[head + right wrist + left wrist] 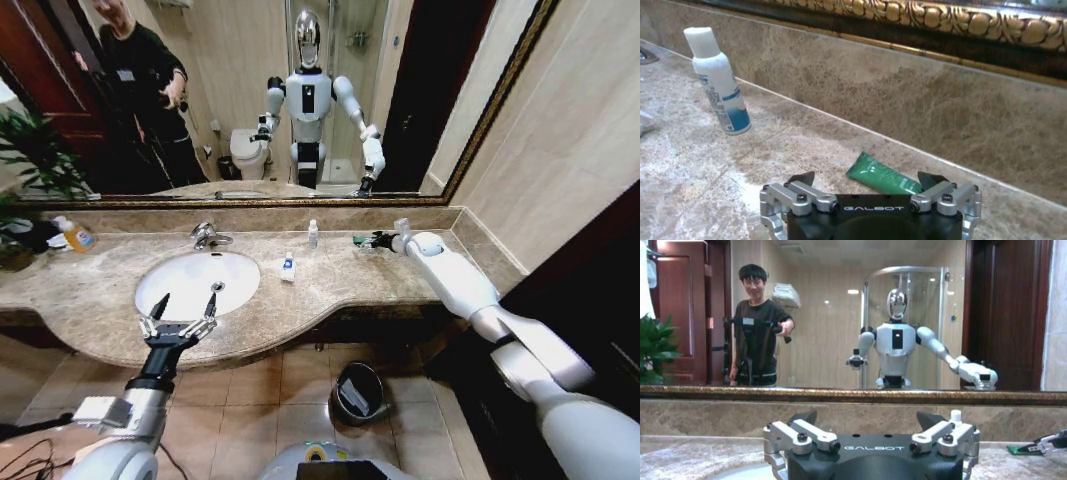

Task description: Pick up the trash from the sink and place it in the trash bin.

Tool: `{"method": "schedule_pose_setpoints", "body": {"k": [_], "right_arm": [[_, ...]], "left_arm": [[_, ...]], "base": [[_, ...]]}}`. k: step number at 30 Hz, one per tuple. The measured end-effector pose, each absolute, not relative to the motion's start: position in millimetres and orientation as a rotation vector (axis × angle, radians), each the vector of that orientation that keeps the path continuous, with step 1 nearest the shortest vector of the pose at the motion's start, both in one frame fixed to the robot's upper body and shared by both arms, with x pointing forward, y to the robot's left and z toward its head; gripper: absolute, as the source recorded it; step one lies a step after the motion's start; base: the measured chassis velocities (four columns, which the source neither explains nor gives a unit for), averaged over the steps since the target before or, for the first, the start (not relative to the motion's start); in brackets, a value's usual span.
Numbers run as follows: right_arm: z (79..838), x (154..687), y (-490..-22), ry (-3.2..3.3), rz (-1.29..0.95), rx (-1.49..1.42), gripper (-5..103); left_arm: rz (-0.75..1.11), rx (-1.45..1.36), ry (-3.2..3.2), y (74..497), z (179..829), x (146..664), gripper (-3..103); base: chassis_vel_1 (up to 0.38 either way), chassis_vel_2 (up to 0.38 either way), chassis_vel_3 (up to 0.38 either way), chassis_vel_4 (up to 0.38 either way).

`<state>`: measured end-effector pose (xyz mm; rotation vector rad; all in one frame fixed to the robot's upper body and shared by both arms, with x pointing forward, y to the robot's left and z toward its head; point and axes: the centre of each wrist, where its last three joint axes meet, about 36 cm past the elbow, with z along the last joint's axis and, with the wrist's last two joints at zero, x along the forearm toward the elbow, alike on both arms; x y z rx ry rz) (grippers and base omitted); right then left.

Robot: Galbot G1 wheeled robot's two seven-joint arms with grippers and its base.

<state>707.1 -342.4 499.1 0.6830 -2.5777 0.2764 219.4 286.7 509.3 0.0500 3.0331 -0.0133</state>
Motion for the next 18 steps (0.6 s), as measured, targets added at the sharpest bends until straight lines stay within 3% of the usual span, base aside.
{"method": "schedule_pose_setpoints", "body": {"k": [18], "right_arm": [[491, 710, -342, -2.607, 0.207, 0.627, 100]], "left_arm": [[-0.013, 0.05, 3.033, 287, 509, 219, 100]], "base": [[0.0, 0.0, 0.0, 0.0]]}}
